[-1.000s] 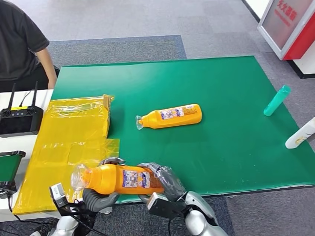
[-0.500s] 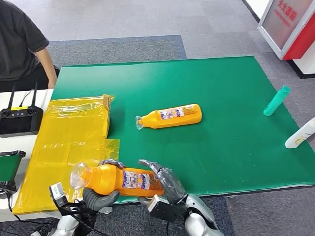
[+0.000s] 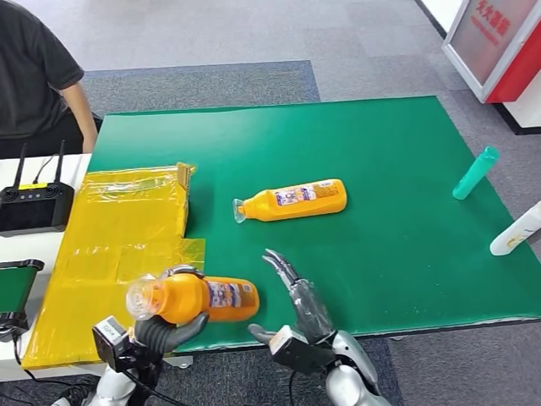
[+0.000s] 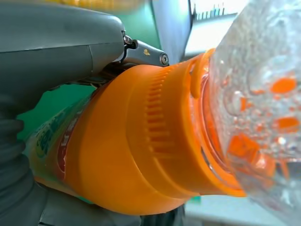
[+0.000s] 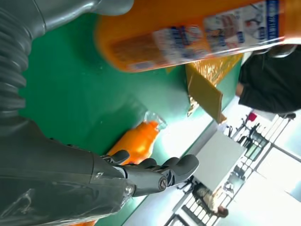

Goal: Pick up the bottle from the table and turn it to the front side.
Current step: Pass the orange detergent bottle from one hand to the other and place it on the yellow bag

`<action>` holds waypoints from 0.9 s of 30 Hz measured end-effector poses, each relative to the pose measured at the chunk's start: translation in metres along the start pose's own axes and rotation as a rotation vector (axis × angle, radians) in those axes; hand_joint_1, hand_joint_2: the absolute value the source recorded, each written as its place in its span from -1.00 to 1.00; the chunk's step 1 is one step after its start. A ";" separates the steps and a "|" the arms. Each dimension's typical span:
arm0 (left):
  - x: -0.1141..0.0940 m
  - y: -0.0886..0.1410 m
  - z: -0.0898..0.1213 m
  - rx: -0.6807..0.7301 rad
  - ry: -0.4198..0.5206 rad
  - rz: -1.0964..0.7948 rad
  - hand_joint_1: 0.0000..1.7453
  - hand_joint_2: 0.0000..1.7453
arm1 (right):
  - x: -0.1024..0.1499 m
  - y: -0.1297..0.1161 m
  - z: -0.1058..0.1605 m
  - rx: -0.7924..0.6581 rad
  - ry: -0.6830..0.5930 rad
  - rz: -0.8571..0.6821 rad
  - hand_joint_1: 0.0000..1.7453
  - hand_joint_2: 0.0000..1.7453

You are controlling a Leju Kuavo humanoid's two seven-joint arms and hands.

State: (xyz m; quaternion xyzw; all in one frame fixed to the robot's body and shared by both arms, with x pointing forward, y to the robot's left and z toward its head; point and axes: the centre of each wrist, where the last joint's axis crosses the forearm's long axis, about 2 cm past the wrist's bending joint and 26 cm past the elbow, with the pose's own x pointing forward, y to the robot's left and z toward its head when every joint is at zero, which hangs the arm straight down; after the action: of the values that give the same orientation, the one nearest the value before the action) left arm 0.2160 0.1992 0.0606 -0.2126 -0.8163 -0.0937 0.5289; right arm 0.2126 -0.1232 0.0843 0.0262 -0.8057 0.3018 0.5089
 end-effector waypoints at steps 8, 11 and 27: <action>0.034 0.032 -0.010 0.403 -0.124 -0.431 1.00 1.00 | 0.004 -0.008 0.010 -0.091 0.027 -0.019 -1.00 1.00; 0.046 0.045 -0.009 0.542 -0.163 -0.701 1.00 1.00 | 0.004 -0.010 0.012 -0.114 0.038 -0.023 -1.00 1.00; 0.023 0.059 -0.004 0.346 0.275 -1.602 1.00 1.00 | 0.004 -0.012 0.017 -0.130 0.090 -0.038 -1.00 1.00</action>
State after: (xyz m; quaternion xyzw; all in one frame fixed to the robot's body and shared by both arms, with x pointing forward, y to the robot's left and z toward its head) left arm 0.2377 0.2564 0.0790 0.5306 -0.6515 -0.3403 0.4222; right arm 0.2017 -0.1408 0.0886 -0.0050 -0.7993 0.2400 0.5509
